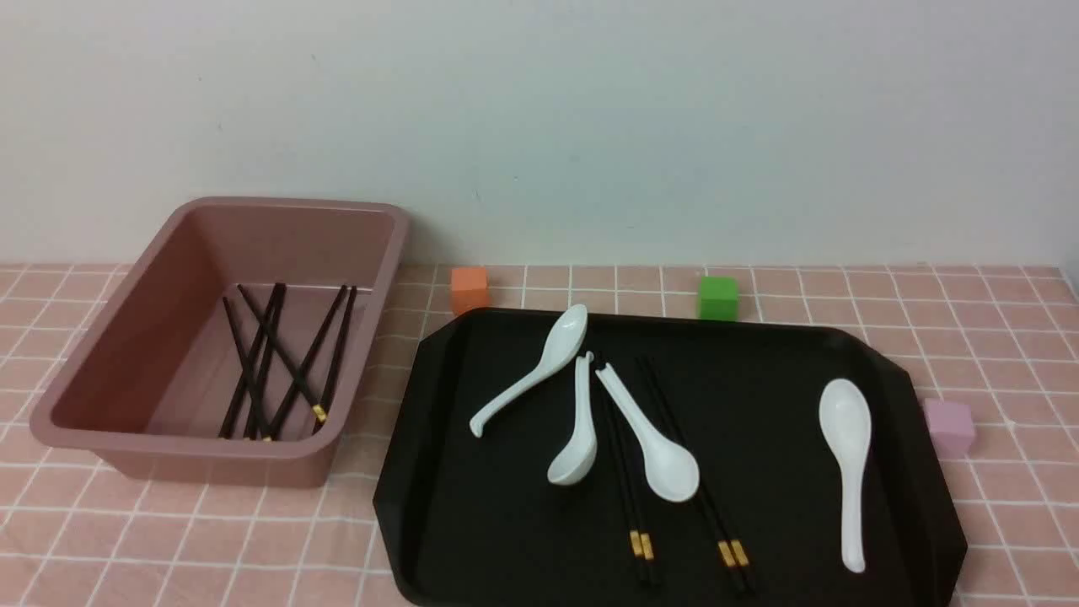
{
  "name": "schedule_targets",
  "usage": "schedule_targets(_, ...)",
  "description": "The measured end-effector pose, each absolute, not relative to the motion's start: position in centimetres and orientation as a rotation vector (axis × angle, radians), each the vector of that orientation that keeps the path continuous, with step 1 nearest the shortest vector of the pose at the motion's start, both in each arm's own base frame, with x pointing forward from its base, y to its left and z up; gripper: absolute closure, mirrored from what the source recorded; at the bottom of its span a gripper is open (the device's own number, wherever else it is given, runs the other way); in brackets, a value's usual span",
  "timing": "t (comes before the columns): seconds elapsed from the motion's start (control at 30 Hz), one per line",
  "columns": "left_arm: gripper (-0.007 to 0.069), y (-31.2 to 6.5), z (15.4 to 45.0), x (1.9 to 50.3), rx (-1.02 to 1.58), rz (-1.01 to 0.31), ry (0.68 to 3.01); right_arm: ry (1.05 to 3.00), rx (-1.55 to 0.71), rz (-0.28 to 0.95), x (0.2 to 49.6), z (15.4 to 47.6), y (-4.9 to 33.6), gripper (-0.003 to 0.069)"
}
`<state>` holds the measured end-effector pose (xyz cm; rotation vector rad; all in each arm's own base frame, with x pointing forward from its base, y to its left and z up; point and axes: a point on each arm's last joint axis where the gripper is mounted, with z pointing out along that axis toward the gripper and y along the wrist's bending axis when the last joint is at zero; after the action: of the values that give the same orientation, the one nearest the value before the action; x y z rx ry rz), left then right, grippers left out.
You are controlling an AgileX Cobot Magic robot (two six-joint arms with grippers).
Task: On pink tablecloth take chopsticks from black tray and put them in box.
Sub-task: 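Move the gripper over the chopsticks on the black tray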
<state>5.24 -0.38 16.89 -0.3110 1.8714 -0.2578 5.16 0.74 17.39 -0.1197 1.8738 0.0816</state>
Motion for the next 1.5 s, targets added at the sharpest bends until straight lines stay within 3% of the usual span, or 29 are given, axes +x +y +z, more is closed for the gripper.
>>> schedule_targets(1.03, 0.0386, -0.4, 16.9, 5.2, -0.311, -0.258, 1.871, 1.861, -0.115, 0.087, 5.2, 17.5, 0.8, 0.0554)
schedule_targets(1.1, 0.0386, -0.4, 16.9, 5.2, -0.311, -0.258, 1.871, 1.850, -0.085, 0.119, 5.2, 17.5, 0.8, 0.0553)
schedule_targets(1.37, 0.0386, -0.4, 16.9, 5.2, -0.311, -0.258, 1.871, 1.599, 0.422, 0.647, 5.6, 19.5, 1.2, 0.0543)
schedule_targets(1.5, 0.0386, -0.4, 16.9, 5.2, -0.311, -0.259, 1.871, 1.533, 0.503, 0.720, 5.6, 19.9, 1.0, 0.0539)
